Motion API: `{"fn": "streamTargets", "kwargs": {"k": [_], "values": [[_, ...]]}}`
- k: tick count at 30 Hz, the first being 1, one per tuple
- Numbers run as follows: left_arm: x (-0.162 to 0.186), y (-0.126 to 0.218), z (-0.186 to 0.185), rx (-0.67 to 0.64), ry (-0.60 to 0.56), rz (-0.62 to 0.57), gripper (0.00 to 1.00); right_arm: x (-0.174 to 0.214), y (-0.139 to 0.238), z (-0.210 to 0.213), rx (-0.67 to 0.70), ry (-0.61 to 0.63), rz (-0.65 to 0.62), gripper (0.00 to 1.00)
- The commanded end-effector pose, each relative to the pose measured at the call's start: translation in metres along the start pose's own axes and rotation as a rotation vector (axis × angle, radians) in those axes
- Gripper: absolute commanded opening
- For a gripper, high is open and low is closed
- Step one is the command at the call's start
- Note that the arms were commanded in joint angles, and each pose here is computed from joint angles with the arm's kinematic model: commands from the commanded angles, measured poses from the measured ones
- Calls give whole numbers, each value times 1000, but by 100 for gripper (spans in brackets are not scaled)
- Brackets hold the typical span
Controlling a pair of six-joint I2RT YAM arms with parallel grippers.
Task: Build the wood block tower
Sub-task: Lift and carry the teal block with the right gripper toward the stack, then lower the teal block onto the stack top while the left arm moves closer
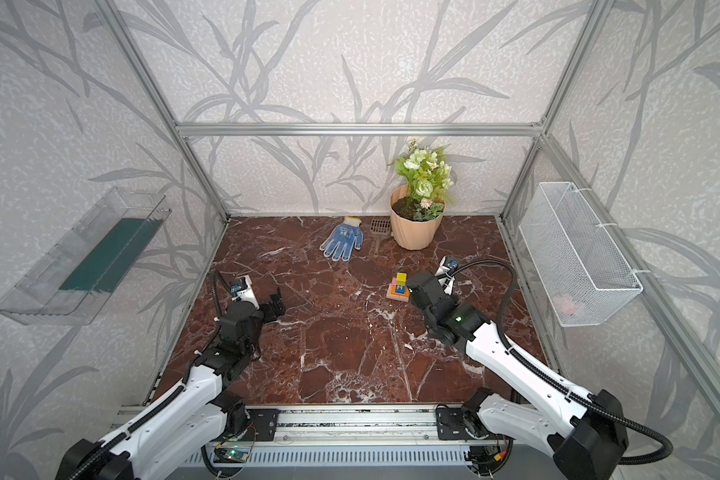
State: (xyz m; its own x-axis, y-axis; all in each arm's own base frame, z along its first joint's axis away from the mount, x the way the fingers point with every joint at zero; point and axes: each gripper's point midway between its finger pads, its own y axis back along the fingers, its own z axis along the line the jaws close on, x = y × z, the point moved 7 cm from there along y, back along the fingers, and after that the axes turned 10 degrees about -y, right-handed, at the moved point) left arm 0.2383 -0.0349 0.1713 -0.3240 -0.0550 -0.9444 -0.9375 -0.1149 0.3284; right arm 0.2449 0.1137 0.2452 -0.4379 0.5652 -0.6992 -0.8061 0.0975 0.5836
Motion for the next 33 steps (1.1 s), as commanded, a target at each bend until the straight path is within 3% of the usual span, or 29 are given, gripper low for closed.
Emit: {"fn": "streamTargets", "kwargs": {"k": [1, 14, 18, 22, 23, 26, 31, 33], "values": [[-1, -2, -6, 39, -14, -4, 96, -2, -10, 12, 2, 10, 82, 0], [-1, 6, -66, 364, -211, -55, 97, 8, -67, 58, 13, 159, 270, 0], [-4, 3, -81, 448, -224, -22, 99, 12, -80, 64, 41, 200, 292, 0], [-19, 0, -80, 387, -182, 123, 99, 13, -90, 67, 79, 241, 304, 0], [-26, 2, -84, 431, -165, 141, 99, 13, -92, 67, 85, 247, 305, 0], [-38, 19, -107, 728, -198, 108, 99, 13, -94, 70, 91, 253, 308, 0], [-43, 14, -97, 667, -164, 75, 99, 14, -95, 71, 89, 256, 313, 0], [-44, 11, -100, 813, -237, 24, 99, 14, -95, 70, 92, 255, 312, 0]]}}
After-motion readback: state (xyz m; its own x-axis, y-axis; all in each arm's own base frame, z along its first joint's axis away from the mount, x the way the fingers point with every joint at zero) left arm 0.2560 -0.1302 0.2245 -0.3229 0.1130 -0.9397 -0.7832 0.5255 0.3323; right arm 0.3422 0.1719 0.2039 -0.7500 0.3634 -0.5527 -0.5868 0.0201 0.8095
